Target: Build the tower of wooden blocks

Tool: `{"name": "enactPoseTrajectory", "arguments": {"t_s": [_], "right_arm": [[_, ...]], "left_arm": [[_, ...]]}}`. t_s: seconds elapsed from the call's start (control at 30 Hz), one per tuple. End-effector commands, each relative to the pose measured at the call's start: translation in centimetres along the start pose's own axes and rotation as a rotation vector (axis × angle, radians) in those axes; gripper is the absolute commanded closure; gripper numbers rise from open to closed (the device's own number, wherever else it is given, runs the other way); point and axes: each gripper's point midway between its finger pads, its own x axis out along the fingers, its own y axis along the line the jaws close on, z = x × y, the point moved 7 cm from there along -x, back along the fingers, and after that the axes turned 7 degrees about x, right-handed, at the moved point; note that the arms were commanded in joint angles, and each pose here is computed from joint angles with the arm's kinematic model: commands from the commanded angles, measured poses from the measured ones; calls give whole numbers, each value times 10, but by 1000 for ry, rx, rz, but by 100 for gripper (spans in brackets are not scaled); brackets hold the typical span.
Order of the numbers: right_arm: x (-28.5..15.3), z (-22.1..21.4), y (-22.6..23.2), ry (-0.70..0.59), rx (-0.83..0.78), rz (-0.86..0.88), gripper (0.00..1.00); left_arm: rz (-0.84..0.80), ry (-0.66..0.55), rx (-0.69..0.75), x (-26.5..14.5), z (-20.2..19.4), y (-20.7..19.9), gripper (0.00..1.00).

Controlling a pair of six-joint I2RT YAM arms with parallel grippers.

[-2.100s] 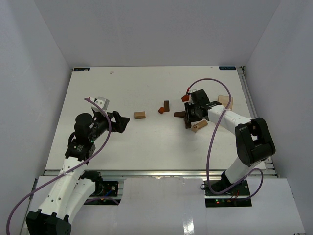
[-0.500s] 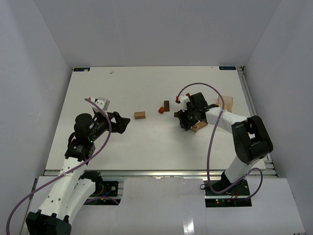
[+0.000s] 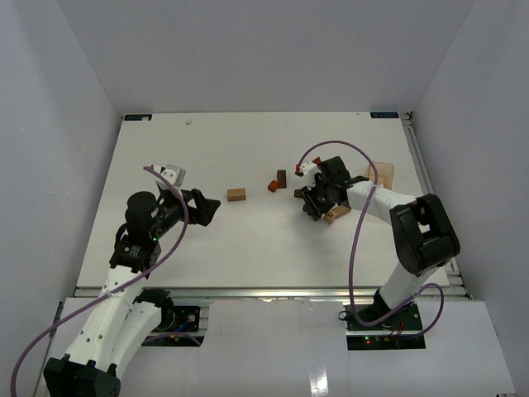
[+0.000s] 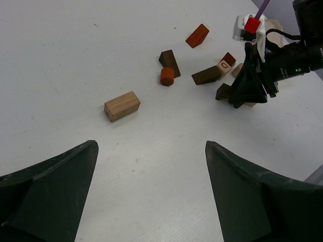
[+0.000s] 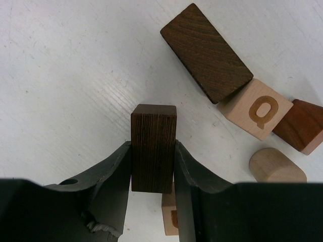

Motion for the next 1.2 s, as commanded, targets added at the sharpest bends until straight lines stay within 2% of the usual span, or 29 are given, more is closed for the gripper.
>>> {"name": "enactPoseTrajectory", "arguments": {"t_s": [0.0,0.23,0.4,0.77,0.83,1.17], "right_arm": [[-11,6,6,-51,-92,67,92],[-46,49,31,-175,-378,352,92],[-53,76,43,-221,-541,496,92],[-16,126,63,-209,-684,588,92],[-2,126,64,-165,-690,596,92],[46,145,67,-116,-720,618,92]], "left_arm": [[-16,-23,10,-3,3,-2,2],[-17,-24,11,-3,3,-2,2],[-4,-35,19,-4,4,-1,2],[2,-35,22,-5,4,-1,2],[1,-34,22,-5,4,-1,2],[-1,-57,30,-8,8,-3,2]]}}
